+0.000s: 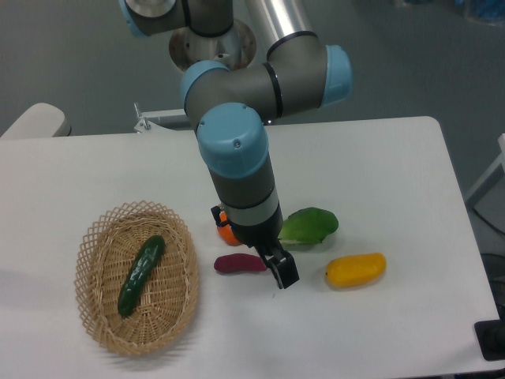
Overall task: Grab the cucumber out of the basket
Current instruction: 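Move the gripper over the basket and lower it onto the green cucumber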
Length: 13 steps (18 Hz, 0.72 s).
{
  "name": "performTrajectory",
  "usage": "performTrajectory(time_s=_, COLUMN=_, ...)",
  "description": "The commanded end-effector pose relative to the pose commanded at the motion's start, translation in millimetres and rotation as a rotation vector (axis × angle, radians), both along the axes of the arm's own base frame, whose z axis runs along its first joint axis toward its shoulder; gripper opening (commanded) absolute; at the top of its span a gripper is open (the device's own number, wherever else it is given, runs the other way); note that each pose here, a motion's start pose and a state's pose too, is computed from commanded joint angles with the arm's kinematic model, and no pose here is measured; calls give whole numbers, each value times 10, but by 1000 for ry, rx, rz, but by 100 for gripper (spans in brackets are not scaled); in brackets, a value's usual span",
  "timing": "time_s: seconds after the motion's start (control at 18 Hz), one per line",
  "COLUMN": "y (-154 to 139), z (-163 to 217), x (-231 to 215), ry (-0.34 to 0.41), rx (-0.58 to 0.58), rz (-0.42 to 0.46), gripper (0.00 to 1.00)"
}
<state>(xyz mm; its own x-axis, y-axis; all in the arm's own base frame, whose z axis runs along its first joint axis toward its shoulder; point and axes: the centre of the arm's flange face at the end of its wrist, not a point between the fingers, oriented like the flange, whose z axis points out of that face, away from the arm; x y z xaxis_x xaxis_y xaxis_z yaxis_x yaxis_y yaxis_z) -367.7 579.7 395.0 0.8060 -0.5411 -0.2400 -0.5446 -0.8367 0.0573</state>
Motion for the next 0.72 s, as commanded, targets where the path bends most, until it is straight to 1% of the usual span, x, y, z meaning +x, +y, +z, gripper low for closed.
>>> performTrajectory(time_s=0.11, y=12, z=6, x=17, ry=0, rx=0, rz=-3, gripper=100)
performTrajectory(time_s=0.28, y=91, z=-1, x=154, ry=6, rx=-6, rz=-16, gripper=100)
performTrajectory(time_s=0.44, y=116, z=-194, x=324, ry=-13, rx=-25, rz=-35, gripper=100)
performTrajectory(time_s=0.5, y=146, z=-220, x=392, ry=-16, rx=-22, rz=-25, gripper=100)
performTrajectory(time_s=0.56, y=178, z=-233, x=459, ry=-21, rx=-10, rz=20, gripper=100)
performTrajectory(time_s=0.72, y=338, z=-229, x=763, ry=-48, rx=51, rz=197, gripper=100)
